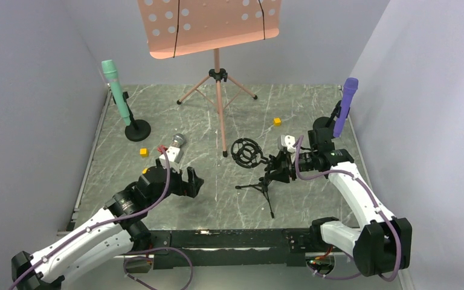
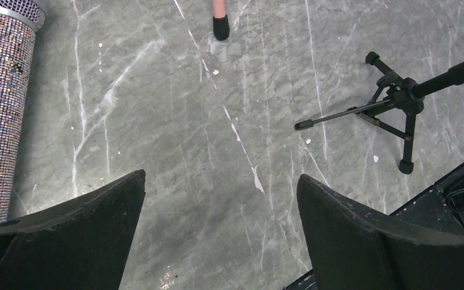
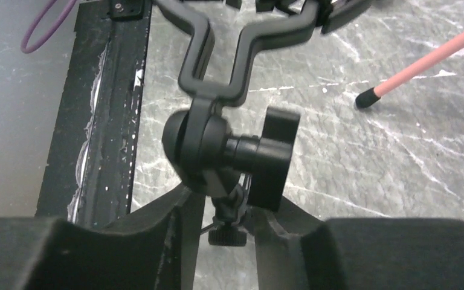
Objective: Attach the microphones to the stand
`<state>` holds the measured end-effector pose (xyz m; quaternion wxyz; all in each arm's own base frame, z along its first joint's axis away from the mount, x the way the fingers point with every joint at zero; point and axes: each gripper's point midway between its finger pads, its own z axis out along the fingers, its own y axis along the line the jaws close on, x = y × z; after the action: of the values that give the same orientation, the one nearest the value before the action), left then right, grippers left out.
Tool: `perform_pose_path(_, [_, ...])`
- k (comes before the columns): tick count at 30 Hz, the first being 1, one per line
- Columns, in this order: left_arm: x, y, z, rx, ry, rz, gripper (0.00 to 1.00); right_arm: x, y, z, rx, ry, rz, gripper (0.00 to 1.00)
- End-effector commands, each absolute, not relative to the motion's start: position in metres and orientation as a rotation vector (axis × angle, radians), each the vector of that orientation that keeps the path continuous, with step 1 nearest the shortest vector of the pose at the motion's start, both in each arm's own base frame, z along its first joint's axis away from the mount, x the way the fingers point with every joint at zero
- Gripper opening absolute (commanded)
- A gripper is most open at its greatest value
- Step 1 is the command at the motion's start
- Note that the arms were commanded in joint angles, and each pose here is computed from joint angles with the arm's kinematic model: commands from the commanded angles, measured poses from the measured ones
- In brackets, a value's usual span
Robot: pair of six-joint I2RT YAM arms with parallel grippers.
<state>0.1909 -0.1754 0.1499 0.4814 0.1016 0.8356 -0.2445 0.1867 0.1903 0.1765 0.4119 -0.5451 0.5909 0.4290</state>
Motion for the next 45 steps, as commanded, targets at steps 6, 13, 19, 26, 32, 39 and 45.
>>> perform_pose_path(6, [0.227, -0.161, 0.175, 0.189, 2.02, -0.533, 0.99, 0.191, 0.176, 0.185, -1.375, 1.478, 1.008, 0.66])
perform_pose_path(13, [0.273, -0.123, 0.165, 0.167, 2.172, -0.393, 0.99, 0.203, 0.148, 0.187, -1.335, 1.546, 0.868, 0.92])
perform_pose_path(19, [0.307, -0.101, 0.145, 0.251, 2.365, -0.227, 0.99, 0.21, 0.122, 0.188, -1.304, 1.583, 0.778, 0.96])
perform_pose_path(26, [0.341, -0.093, 0.104, 0.356, 2.595, -0.105, 0.97, 0.211, 0.108, 0.194, -1.245, 1.589, 0.766, 0.97])
perform_pose_path(32, [0.359, -0.088, 0.073, 0.422, 2.709, -0.055, 0.91, 0.211, 0.103, 0.196, -1.221, 1.587, 0.753, 0.97])
perform_pose_path(39, [0.365, -0.083, 0.051, 0.468, 2.79, -0.034, 0.83, 0.209, 0.1, 0.197, -1.203, 1.582, 0.767, 0.97])
perform_pose_path(45, [0.371, -0.081, 0.039, 0.506, 2.83, -0.046, 0.77, 0.207, 0.099, 0.198, -1.193, 1.575, 0.784, 0.97])
